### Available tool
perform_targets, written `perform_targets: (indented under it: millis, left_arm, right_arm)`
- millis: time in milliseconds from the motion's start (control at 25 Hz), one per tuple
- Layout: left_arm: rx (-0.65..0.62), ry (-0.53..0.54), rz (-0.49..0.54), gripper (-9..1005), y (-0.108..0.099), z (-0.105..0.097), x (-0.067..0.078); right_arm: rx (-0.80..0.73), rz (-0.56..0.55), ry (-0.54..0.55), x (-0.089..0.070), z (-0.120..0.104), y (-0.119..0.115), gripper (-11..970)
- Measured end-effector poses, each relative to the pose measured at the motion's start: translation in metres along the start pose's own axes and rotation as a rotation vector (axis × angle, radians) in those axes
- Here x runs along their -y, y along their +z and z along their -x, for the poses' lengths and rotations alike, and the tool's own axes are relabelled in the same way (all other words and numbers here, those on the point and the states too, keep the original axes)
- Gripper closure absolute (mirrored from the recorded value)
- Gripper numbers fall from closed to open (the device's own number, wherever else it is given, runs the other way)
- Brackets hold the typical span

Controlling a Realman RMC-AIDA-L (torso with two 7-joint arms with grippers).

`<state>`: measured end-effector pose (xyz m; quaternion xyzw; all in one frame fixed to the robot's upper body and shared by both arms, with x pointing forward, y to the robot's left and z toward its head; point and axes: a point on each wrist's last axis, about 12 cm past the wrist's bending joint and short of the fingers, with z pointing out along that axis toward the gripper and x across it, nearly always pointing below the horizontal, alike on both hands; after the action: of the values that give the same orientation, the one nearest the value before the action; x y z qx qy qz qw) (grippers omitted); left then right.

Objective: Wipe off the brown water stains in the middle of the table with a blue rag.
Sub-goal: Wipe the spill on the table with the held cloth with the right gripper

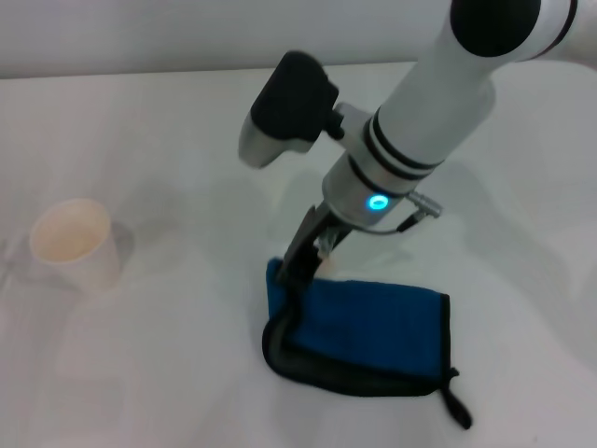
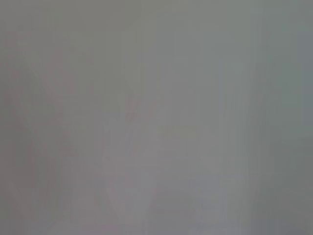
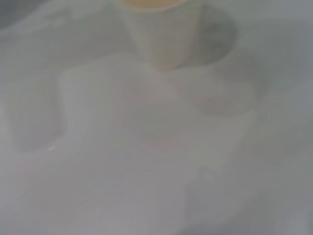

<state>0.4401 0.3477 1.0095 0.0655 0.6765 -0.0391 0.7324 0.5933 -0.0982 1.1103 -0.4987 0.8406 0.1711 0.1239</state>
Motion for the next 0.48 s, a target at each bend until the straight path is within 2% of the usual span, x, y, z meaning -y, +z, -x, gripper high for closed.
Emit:
perform_targets:
  millis: [160,200,240,480]
  left_arm:
    - [0.001,-0.001,-0.001,119,0.000,0.000,0.001]
    - [0.001,-0.001,-0.001,119,0.000,0.000,0.001]
    - [0.001,-0.001,-0.001,119,0.001,0.000,0.001]
    - [0.003,-0.002,-0.003,120,0.002,0.000,0.001]
  right_arm:
    - [0.055,-0.070,0.036,0.017,0.004,-0.006,914]
    - [0.082,-0.105,0.051,0.025,0.006,-0.012,914]
    - [0.082,-0.105,0.051,0.025,0.006,-0.012,914]
    - [0.174,-0.211,0.098,0.048,0.009,-0.023,913]
